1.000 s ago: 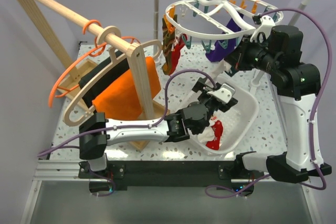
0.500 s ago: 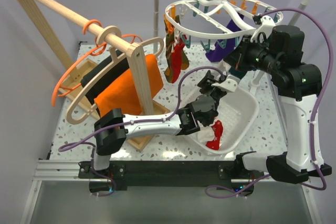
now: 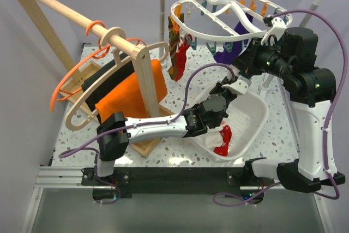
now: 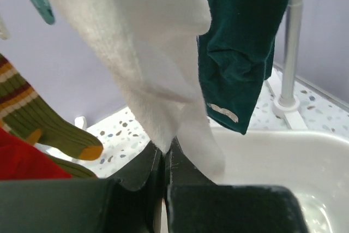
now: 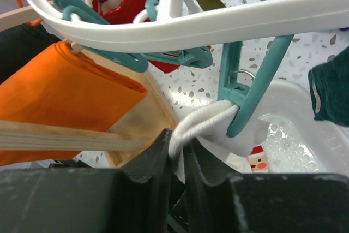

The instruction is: Remove the socks clipped to the hanger

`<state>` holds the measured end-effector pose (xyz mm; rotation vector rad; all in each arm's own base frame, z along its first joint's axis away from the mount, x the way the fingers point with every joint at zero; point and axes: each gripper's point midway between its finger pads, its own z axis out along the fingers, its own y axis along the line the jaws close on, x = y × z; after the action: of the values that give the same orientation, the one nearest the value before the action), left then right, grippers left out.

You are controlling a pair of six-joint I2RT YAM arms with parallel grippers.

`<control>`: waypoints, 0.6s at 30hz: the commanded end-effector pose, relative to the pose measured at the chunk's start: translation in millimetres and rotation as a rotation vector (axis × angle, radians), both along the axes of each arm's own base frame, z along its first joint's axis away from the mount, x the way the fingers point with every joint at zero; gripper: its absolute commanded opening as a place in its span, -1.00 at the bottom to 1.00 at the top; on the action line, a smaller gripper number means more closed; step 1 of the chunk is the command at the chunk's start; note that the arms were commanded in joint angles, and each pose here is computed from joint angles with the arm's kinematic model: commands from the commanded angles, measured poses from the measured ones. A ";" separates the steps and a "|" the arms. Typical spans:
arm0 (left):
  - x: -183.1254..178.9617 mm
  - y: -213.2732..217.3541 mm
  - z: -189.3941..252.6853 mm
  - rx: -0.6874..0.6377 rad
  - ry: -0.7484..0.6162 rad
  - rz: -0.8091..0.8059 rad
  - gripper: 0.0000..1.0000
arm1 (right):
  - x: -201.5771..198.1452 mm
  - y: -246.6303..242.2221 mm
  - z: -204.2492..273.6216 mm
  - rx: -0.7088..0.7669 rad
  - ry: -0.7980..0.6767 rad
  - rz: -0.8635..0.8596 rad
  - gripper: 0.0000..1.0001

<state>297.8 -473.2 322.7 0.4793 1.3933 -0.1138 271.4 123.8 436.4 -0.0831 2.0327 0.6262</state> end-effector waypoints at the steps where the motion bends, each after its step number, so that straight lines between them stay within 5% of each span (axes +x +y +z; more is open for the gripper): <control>1: -22.4 -0.4 37.7 -0.146 0.061 -0.168 -1.00 | -10.3 0.6 11.4 0.010 -0.034 0.020 -0.55; 8: -45.2 6.8 39.2 -0.191 0.139 -0.292 -1.00 | -5.4 -16.2 10.6 -0.065 -0.042 -0.050 -0.08; 18: -54.3 11.9 45.5 -0.197 0.158 -0.336 -1.00 | 3.5 -17.9 26.6 -0.063 -0.101 -0.069 0.25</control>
<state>250.1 -463.2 363.0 0.5410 1.4252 -0.5140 272.0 103.6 448.4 -0.0596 2.0020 0.4933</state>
